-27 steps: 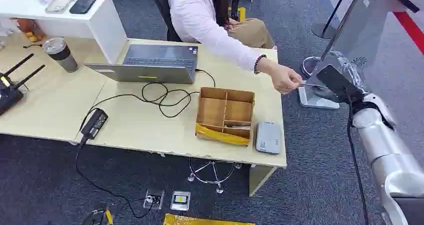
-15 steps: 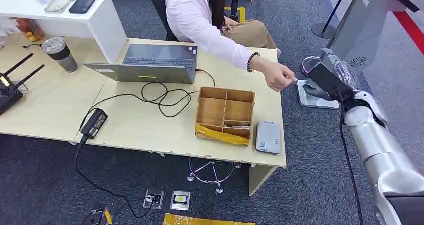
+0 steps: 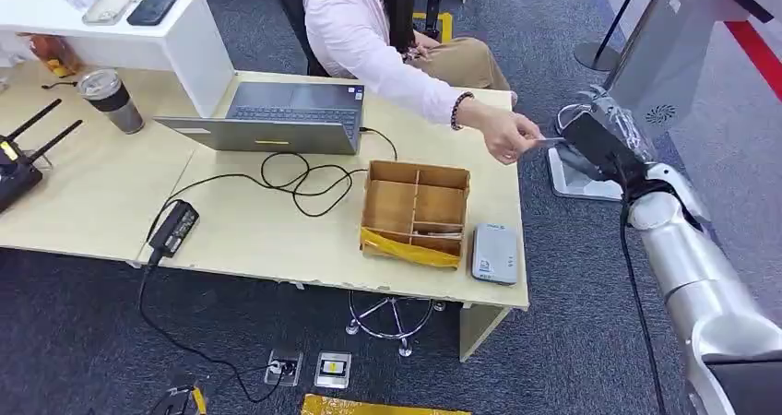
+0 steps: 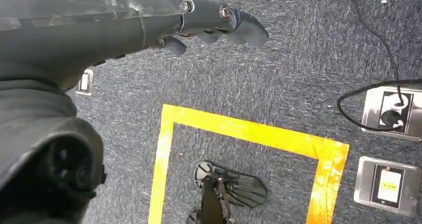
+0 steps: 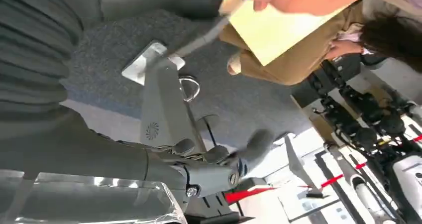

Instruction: Pass the card to the sensor for recognition and then transmit it.

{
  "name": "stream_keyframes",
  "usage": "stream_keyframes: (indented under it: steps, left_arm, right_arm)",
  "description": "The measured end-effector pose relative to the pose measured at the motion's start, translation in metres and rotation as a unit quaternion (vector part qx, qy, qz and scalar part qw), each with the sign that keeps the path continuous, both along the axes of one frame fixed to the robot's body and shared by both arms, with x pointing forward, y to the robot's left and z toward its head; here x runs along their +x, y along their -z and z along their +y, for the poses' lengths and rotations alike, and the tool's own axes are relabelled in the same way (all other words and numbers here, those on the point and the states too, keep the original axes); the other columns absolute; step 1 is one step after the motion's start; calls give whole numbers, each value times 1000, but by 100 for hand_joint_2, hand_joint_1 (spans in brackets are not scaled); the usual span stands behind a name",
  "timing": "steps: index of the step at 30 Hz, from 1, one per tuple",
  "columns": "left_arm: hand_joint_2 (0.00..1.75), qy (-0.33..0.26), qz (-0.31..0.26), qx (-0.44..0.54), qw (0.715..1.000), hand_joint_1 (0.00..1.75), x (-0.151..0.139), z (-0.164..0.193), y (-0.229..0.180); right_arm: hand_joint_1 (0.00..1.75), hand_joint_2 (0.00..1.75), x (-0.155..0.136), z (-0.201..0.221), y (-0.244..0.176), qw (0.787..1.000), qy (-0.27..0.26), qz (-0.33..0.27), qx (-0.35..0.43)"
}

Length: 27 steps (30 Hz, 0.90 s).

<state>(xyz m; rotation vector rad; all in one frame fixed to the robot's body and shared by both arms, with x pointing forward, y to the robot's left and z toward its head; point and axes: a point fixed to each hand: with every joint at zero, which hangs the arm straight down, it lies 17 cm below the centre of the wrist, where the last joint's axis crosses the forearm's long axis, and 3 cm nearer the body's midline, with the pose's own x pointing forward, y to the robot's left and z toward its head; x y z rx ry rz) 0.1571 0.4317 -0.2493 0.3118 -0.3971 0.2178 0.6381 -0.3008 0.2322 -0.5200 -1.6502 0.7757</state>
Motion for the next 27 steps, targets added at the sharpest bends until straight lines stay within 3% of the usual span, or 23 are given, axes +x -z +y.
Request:
stream_keyframes:
  steps: [27]
  left_arm:
    - [0, -13, 3, 13, 1000, 0, -2, 6, -1]
  right_arm:
    - [175, 175, -3, 49, -11, 998, -47, -15, 24]
